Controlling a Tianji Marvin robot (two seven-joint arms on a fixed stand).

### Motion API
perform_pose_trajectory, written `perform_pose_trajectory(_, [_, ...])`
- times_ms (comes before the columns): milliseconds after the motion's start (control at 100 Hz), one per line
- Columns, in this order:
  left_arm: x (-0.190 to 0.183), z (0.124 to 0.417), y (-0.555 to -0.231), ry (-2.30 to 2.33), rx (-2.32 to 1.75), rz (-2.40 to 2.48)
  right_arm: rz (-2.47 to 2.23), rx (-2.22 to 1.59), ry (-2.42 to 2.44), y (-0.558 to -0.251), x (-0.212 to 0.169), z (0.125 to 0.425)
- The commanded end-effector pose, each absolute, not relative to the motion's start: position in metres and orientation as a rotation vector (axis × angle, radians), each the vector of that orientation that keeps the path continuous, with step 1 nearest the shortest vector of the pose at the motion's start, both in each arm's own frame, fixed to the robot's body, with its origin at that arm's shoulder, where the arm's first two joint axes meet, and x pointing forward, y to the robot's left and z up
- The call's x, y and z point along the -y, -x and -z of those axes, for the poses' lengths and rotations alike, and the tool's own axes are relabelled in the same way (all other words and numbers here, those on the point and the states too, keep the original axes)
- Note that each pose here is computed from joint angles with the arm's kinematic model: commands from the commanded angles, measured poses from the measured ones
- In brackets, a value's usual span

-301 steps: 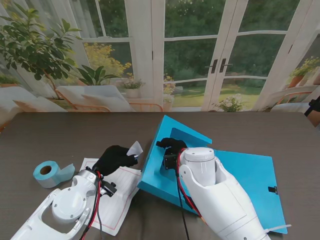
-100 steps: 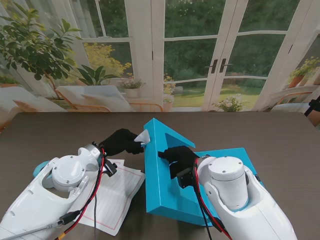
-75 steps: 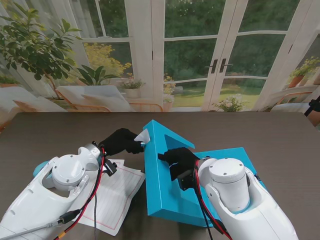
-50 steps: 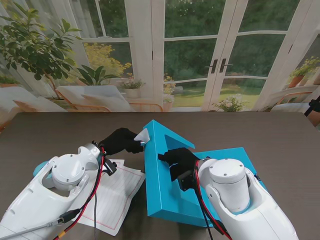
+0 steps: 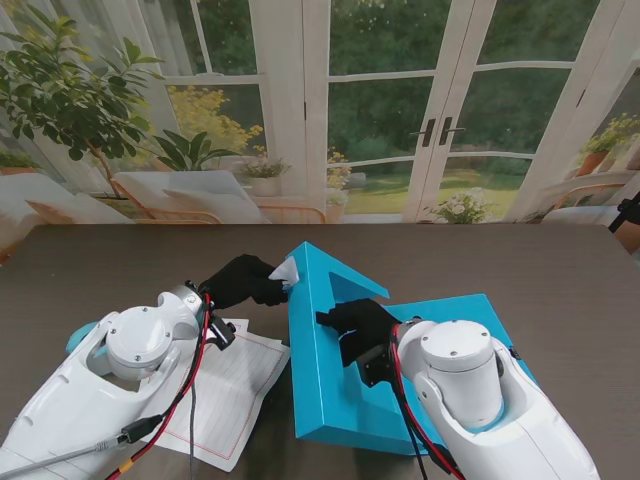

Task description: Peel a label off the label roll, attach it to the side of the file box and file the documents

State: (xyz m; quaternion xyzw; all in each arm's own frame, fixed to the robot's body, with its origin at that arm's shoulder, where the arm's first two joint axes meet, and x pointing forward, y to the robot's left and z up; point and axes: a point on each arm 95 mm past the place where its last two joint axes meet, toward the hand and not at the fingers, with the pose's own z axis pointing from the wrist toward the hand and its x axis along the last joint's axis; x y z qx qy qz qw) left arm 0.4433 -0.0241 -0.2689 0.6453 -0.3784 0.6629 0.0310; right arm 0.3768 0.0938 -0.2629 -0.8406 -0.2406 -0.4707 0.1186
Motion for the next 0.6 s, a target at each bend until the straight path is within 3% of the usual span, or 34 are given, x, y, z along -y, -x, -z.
perform_pose_trajectory(0, [0.0277,0.2691,-0.4432,-1.980,1.167,-2.024,1.374,0.713,2.435,-0.3742,-0.0965,0.2617])
perform_pose_trajectory(590, [0.0311,0.2724,-0.4427,-1.997,1.168,-1.988,1.375,0.728,2.417,-0.3740,-0.0961,0.2626])
